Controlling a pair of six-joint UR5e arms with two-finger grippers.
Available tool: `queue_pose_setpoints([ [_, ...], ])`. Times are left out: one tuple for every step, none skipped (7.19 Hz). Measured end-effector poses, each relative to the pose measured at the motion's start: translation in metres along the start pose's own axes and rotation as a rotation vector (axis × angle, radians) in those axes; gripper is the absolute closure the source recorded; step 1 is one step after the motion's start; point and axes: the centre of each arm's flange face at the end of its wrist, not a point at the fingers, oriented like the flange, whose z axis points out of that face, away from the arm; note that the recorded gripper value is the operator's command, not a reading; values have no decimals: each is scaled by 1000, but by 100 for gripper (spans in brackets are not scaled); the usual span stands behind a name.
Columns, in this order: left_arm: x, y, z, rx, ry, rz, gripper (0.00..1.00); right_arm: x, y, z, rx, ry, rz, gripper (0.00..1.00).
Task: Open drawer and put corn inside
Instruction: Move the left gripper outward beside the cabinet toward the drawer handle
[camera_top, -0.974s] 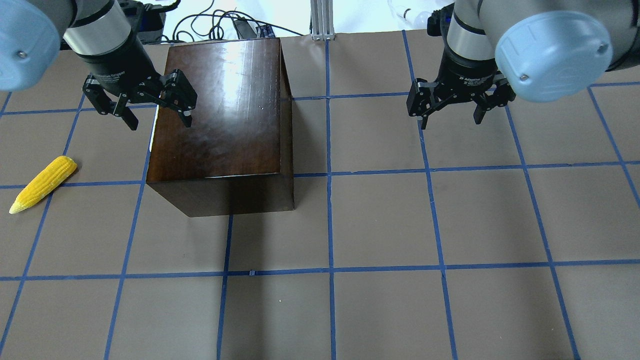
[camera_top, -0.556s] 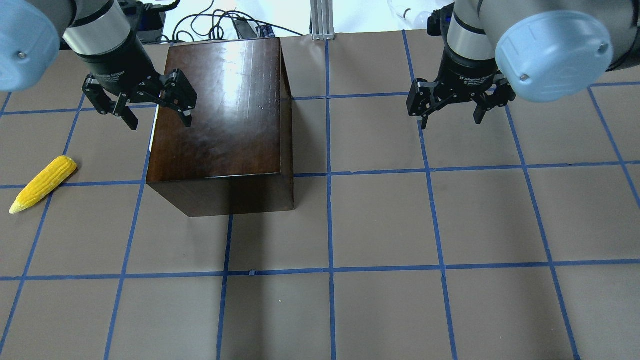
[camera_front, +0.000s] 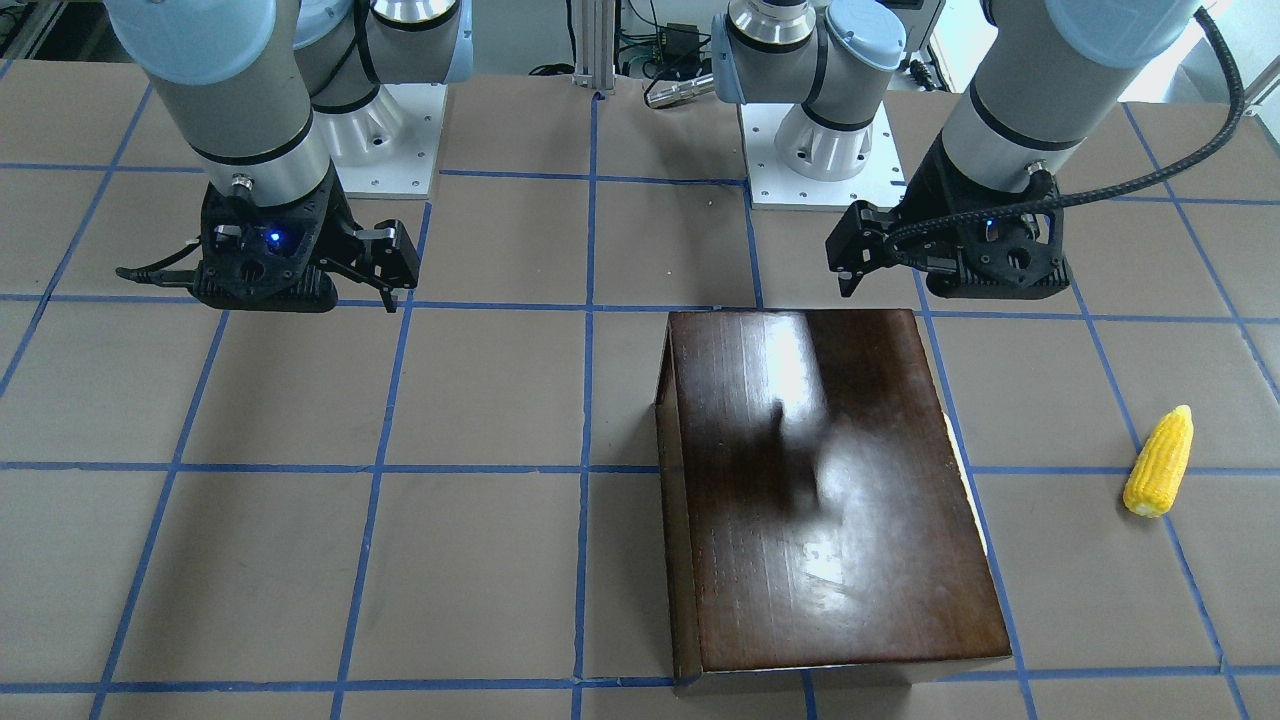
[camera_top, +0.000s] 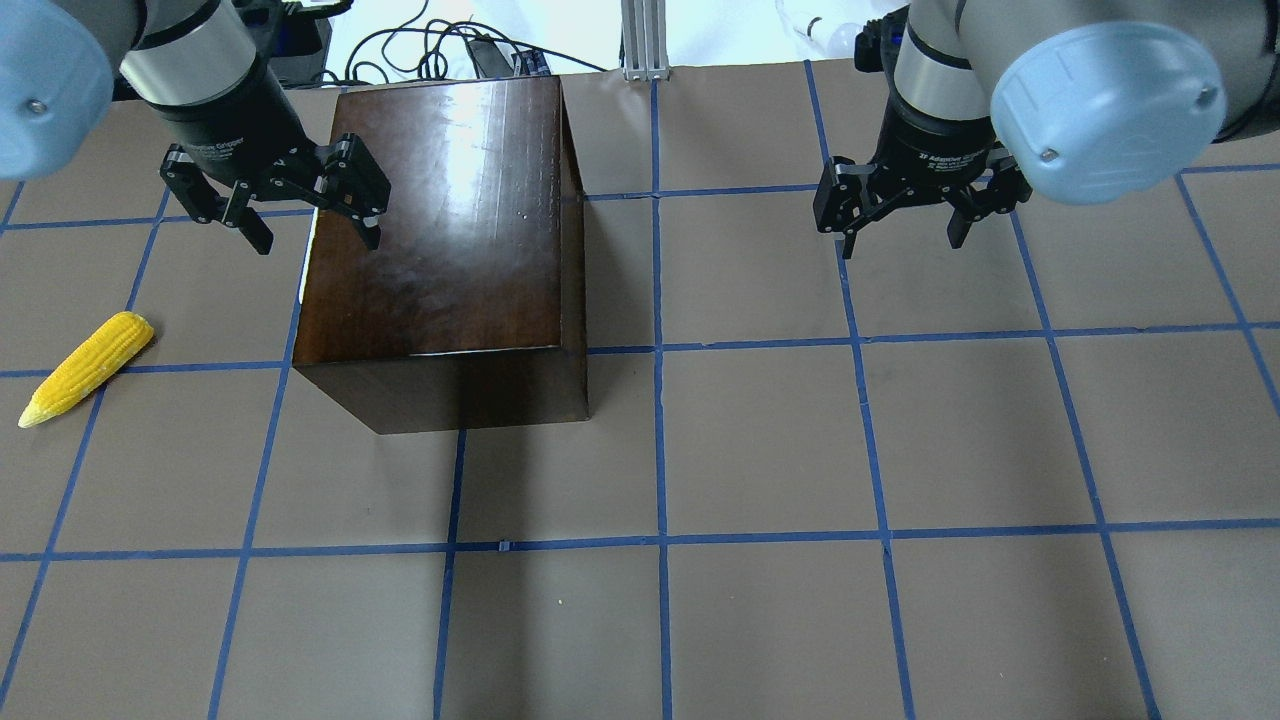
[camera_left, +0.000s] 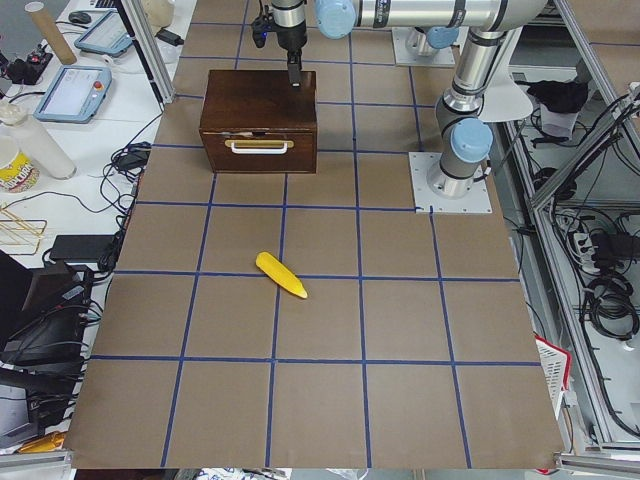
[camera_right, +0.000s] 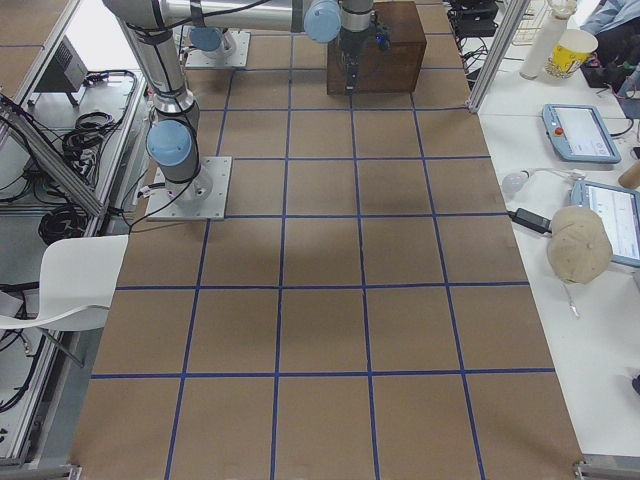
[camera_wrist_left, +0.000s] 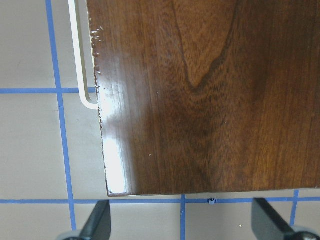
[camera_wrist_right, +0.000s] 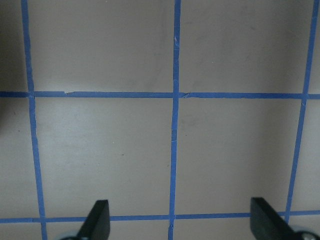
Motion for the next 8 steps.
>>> queue_pose_setpoints([
  [-12,-2,-3,6,1,-23,0,0,0,0,0,0,0,0],
  [-32,-6,-5,10,3,-59,0,0,0,0,0,0,0,0],
  [-57,-10,-6,12,6,-101,0,0,0,0,1,0,0,0],
  [-80,-13,-6,15,12,-135,0,0,0,0,1,0,0,0],
  [-106,-17,-7,29,23,-172,0,0,0,0,1,1,0,0],
  [-136,-21,-6,51,32,-184,0,0,0,0,1,1,0,0],
  [-163,-27,-1,67,32,-150,0,0,0,0,1,1,0,0],
  [-181,-34,6,88,32,-111,0,0,0,0,1,1,0,0],
])
